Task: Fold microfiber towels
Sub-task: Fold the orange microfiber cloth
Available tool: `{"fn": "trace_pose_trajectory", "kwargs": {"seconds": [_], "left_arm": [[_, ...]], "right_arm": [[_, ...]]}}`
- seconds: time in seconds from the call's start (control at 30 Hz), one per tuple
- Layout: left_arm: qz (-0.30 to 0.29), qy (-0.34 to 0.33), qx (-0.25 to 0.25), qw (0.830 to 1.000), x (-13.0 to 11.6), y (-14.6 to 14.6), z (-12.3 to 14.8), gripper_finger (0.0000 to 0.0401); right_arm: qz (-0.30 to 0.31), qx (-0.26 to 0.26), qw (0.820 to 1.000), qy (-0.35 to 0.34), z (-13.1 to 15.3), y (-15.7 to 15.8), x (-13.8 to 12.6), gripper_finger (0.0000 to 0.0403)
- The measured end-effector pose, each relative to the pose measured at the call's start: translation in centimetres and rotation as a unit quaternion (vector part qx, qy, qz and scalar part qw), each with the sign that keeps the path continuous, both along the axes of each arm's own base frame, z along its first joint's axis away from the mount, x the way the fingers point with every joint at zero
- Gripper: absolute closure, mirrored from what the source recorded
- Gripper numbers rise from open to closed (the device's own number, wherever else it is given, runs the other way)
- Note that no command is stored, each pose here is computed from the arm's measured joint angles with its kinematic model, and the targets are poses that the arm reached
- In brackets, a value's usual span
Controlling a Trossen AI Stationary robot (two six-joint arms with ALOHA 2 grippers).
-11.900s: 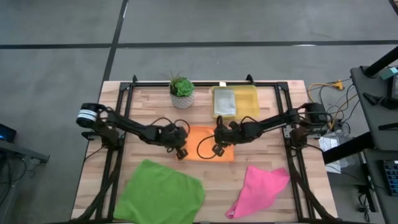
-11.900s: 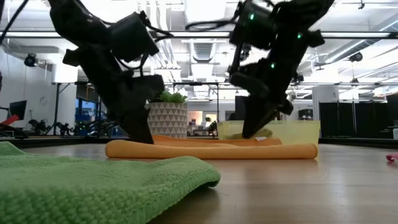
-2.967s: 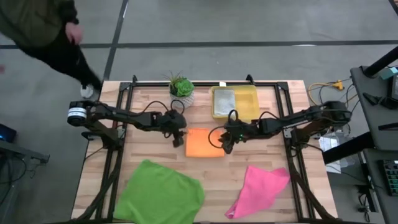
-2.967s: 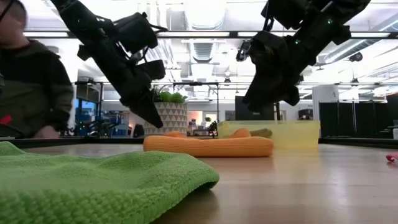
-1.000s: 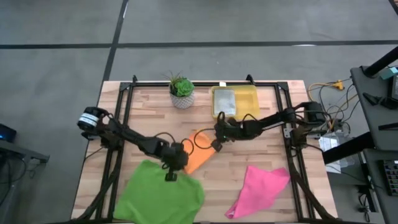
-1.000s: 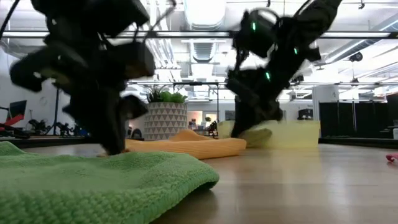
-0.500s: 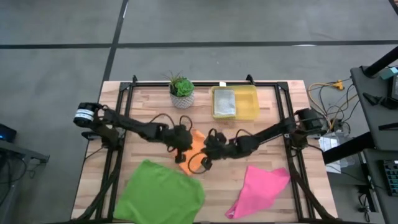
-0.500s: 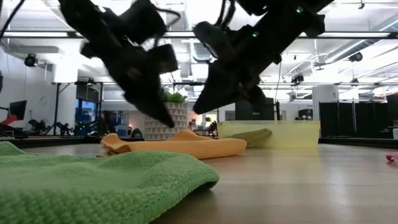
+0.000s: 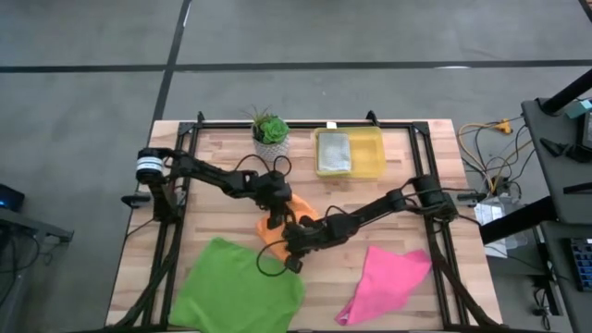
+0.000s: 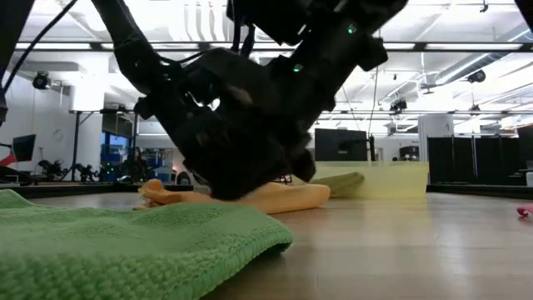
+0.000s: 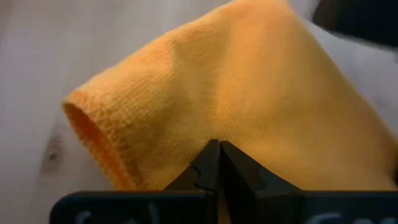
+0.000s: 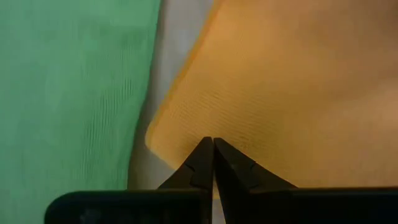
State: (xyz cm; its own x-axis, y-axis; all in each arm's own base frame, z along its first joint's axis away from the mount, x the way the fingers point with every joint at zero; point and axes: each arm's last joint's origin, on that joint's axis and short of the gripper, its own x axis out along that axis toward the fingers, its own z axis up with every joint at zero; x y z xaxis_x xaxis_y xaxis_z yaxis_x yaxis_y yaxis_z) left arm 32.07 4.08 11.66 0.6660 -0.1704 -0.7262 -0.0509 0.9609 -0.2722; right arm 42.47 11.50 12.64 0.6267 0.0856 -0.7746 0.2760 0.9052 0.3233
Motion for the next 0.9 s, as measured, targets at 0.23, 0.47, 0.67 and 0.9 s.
{"fn": "trace_pose_trajectory", "kwargs": {"seconds": [0.23, 0.47, 0.67, 0.9], "left_arm": [[0.096, 0.015, 0.009, 0.995, -0.2, -0.3, 0.5, 0.0401], [0.156, -0.034, 0.054, 0.986, -0.9, -1.8, 4.0, 0.0401], [0.113, -0.096, 0.120, 0.982, -2.4, -2.8, 8.4, 0.0401], [0.075, -0.076, 0.137, 0.985, -4.6, -3.5, 10.3, 0.0401]], "right_arm": [[0.019, -0.039, 0.992, 0.117, 0.1, -0.5, -1.9, 0.0395], [0.006, -0.105, 0.985, 0.136, 2.0, -1.4, -3.5, 0.0395], [0.015, -0.144, 0.987, 0.074, 6.2, -1.8, -4.4, 0.0395], [-0.003, -0.159, 0.987, 0.027, 9.6, -2.5, -6.4, 0.0394]]}}
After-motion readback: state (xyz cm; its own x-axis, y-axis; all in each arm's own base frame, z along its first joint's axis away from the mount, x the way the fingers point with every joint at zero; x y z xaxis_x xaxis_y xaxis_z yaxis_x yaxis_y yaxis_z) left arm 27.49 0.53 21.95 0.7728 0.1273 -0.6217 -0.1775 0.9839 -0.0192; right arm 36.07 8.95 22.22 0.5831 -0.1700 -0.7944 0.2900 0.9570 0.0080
